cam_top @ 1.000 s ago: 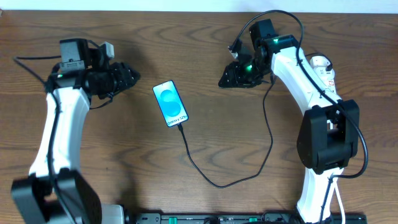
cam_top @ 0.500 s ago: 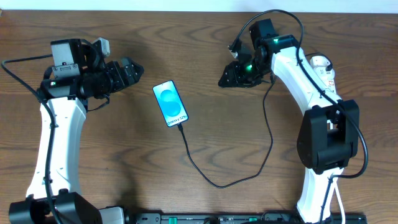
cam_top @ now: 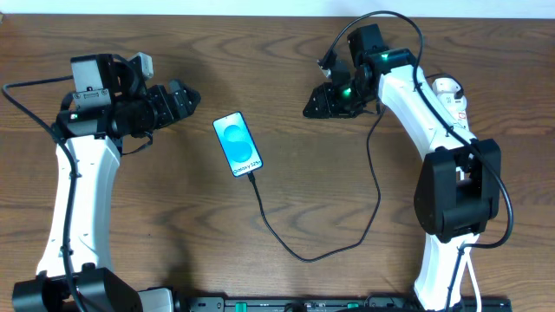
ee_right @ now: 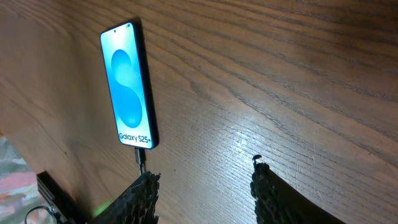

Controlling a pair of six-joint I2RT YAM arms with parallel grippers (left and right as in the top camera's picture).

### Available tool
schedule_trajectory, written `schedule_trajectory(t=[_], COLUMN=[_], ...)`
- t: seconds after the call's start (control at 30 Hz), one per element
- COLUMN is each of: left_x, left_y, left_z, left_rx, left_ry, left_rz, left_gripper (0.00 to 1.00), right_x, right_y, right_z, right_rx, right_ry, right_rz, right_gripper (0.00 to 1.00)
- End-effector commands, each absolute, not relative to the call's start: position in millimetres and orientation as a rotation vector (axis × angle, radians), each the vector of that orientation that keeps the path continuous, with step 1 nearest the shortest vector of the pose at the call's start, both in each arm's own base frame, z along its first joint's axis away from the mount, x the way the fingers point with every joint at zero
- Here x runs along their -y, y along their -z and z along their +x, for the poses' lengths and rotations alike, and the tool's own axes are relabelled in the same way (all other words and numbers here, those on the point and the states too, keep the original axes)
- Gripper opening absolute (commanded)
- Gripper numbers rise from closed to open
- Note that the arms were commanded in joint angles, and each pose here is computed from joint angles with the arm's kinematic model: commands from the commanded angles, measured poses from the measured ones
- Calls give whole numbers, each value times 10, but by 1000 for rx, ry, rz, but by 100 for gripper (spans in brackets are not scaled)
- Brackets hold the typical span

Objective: Plug charger to phone and switch on socket
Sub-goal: 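Lift the left gripper away from the phone, then move the right gripper right toward the white power strip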

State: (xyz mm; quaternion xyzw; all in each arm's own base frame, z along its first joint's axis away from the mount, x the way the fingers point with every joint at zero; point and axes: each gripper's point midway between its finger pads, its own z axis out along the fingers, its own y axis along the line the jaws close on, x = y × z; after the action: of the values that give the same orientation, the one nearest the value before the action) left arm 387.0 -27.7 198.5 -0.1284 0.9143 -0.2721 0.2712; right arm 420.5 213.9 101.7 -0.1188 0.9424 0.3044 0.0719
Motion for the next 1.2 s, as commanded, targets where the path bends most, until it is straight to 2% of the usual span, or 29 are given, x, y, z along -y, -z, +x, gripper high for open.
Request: schedule_trajectory(t=[0.0,0.33,0.53,0.8,0.9,0.97,1.0,1.07,1.17], left_x=[241,241,241,241,241,241,241,241,241], left_y=[-2006,-2006,-2006,-2006,-2006,-2008,-2006,-2007,-2006], left_z=[3878,3878,3878,3878,3878,3879,3878,3879,3879], left_rx=[-2458,-2458,-2458,-2458,-2458,-2457,-2458,-2457,-2457], left_ry=[712,712,712,712,712,712,712,712,712], left_rz=[-337,-337,-337,-337,-337,-336,-337,-337,-337], left_gripper=[93,94,94,94,94,94,94,94,94], right_x=[-2118,-1852,-1584,-1045,-839,-802,-795,-742,-552], right_y=[-1173,-1326,-1753,-2078,-2138,-2157,-2155,-2159,-2169], right_z=[4247,4382,4407,4300,4252,4243,4243,4262,4310], right_rx=[-2786,-2742,-2659,-2649,-2654,-2650,-2651,-2644,-2629], right_ry=[-907,-888,-818,-699,-687,-707,-704,-700,-688], right_rz=[-381,-305,-258,-116,-48,-33,-32,-16,51], right_gripper=[48,46,47,45,33,17,15,1,1])
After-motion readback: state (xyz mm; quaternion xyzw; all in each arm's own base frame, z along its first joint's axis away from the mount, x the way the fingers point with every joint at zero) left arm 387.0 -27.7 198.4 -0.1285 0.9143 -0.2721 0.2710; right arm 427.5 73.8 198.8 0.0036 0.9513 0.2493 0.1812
